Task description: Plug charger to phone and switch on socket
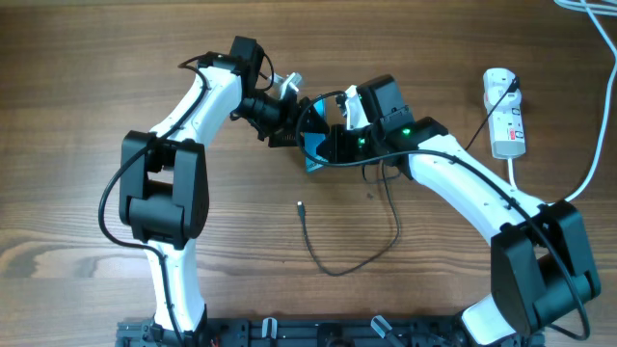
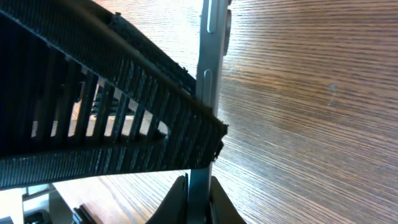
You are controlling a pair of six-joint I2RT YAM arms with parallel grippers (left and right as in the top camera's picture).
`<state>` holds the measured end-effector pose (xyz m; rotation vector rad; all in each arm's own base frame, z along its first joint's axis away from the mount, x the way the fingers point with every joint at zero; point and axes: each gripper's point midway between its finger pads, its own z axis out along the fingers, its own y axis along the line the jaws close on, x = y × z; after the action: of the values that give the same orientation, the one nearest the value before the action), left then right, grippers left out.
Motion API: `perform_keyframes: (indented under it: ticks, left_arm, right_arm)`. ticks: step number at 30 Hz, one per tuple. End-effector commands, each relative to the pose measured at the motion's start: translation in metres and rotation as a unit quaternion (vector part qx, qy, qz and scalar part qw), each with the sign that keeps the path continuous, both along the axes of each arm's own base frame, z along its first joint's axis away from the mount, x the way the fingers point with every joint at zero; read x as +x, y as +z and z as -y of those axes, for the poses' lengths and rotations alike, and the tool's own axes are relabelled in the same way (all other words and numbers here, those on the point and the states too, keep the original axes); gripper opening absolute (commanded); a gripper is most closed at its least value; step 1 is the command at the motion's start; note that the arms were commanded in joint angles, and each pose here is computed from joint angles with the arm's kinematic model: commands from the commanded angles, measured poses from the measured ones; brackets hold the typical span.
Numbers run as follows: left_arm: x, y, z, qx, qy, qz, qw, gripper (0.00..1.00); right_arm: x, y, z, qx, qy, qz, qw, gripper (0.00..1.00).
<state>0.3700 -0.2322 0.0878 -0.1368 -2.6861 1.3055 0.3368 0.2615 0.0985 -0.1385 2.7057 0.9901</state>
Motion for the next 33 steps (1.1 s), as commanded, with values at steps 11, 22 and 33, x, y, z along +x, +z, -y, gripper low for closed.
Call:
perform_keyframes:
  ticks: [11, 22, 33]
  left_arm:
    - [0.026, 0.142, -0.011, -0.292, 0.0, 0.121, 0.949, 0.88]
    - [0.023, 0.194, -0.017, -0.349, -0.028, 0.179, 0.92, 0.62]
    - [0.031, 0.208, -0.009, -0.349, -0.032, 0.164, 0.922, 0.33]
  right_arm:
    - [0.02, 0.096, -0.002, 0.259, 0.051, -0.003, 0.964, 0.04]
    - [0.039, 0.133, -0.014, 0.298, 0.064, 0.086, 0.949, 0.04]
    - [0.037, 0.134, -0.017, 0.296, 0.078, 0.1, 0.947, 0.04]
